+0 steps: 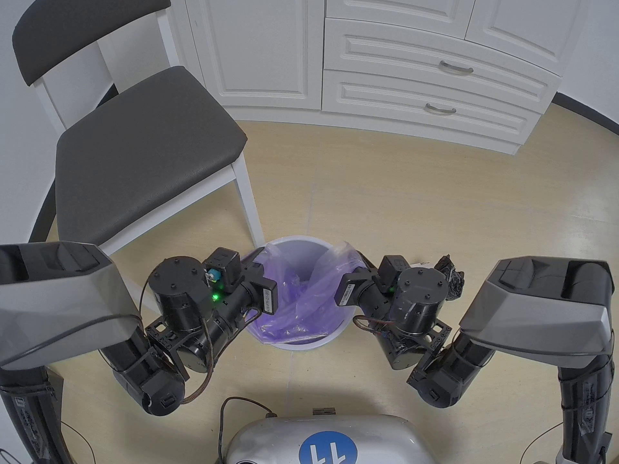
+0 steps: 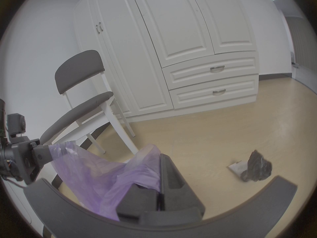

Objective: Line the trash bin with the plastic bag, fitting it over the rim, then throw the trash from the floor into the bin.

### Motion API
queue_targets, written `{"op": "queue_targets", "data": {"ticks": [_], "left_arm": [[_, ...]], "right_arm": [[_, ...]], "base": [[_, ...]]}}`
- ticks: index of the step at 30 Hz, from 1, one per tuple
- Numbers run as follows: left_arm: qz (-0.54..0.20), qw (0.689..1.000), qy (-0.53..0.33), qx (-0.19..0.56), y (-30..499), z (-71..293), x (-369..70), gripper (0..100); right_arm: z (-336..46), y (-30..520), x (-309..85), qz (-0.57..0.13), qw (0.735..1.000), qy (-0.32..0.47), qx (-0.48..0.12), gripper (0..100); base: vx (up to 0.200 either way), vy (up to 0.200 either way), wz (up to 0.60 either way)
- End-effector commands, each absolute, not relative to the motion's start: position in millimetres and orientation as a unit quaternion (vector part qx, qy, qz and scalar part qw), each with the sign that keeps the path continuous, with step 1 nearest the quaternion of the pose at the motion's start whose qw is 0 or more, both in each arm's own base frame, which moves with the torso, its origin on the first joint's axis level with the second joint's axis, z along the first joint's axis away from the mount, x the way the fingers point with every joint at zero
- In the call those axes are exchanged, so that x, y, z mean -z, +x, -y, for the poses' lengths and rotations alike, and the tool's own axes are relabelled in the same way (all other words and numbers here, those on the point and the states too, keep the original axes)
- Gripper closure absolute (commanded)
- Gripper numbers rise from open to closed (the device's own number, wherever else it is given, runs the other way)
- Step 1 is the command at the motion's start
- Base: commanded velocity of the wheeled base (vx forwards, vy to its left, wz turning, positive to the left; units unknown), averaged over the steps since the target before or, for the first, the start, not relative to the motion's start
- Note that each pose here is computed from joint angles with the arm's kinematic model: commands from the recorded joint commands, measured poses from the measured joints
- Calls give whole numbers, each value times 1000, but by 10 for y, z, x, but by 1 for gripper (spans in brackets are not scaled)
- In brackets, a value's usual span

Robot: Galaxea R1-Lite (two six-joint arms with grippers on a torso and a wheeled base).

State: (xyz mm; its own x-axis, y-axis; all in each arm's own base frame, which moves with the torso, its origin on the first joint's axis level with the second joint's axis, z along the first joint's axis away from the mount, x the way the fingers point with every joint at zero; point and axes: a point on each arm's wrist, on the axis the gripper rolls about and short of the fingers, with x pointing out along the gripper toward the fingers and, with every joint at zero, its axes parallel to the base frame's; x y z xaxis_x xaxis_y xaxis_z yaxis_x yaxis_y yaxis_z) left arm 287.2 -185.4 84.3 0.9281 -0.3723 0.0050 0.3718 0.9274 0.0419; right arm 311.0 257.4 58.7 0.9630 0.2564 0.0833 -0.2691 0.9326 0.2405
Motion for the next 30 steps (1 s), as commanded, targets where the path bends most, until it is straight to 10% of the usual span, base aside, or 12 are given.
{"op": "queue_targets", "data": {"ticks": [1, 30], "left_arm": [[-11, 980, 23, 198, 2872, 1934, -708, 100], [-16, 988, -87, 129, 3681, 1821, -211, 100]], "right_arm": [[-2656, 3162, -346, 13, 983, 123, -136, 100], [-2337, 3631, -128, 23, 990, 113, -84, 100]], "base": [[0, 0, 0], [0, 0, 0]]}}
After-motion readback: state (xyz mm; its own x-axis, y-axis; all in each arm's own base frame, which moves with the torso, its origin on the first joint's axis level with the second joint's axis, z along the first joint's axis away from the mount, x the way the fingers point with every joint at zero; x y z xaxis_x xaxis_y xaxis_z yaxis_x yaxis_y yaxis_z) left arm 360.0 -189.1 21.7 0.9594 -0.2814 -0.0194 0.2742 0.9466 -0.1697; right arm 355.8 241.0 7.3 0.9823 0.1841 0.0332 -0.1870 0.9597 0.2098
